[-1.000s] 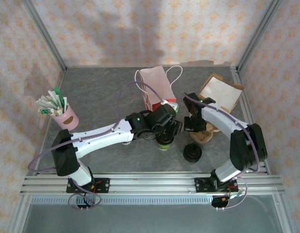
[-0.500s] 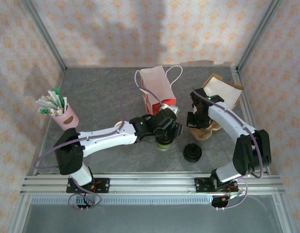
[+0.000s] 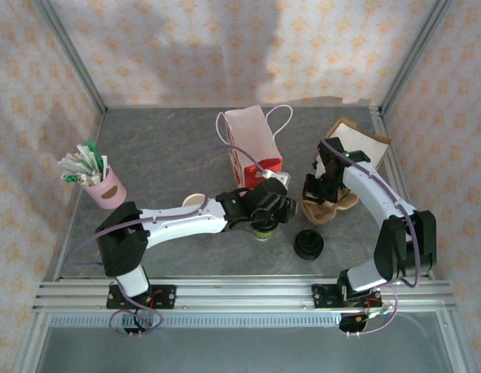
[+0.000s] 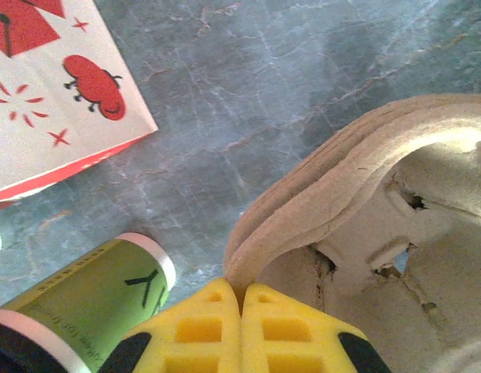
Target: Pack the takeout coffee
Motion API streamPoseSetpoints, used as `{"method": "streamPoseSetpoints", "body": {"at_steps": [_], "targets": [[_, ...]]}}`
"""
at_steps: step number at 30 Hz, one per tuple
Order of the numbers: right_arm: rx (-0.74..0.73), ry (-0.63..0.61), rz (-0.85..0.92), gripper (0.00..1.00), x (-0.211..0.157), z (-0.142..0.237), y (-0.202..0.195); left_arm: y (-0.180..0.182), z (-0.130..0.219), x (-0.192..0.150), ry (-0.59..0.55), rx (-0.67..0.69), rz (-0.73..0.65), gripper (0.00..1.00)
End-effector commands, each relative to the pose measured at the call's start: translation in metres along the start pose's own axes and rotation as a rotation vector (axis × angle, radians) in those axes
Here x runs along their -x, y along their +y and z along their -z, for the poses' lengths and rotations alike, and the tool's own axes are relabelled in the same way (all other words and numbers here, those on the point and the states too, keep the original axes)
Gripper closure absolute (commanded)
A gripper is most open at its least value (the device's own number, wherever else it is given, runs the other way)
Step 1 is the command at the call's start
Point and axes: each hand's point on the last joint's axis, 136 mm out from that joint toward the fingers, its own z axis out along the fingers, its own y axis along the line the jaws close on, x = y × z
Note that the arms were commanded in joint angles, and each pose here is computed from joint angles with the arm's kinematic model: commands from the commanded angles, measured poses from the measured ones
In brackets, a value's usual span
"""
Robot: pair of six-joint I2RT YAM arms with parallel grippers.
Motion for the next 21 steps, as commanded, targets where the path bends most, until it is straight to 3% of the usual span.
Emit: {"method": "streamPoseSetpoints", "body": {"at_steps": [1, 9, 21], "targets": [[0.059, 0.019, -0.008, 1.0, 0.0, -0.007, 0.003, -0.01, -0.005, 0.002, -0.003, -0.029, 0.022, 0.71], [0.074, 0.016, -0.012, 1.0, 0.002, -0.005, 0.007, -0.015, -0.012, -0.001, 0.026, -0.041, 0.045, 0.71], [-0.033, -0.052, 0.006, 1.0, -0.002, 0.031, -0.005, -0.023, -0.023, -0.001, 0.048, -0.066, 0.067, 0.71]]}}
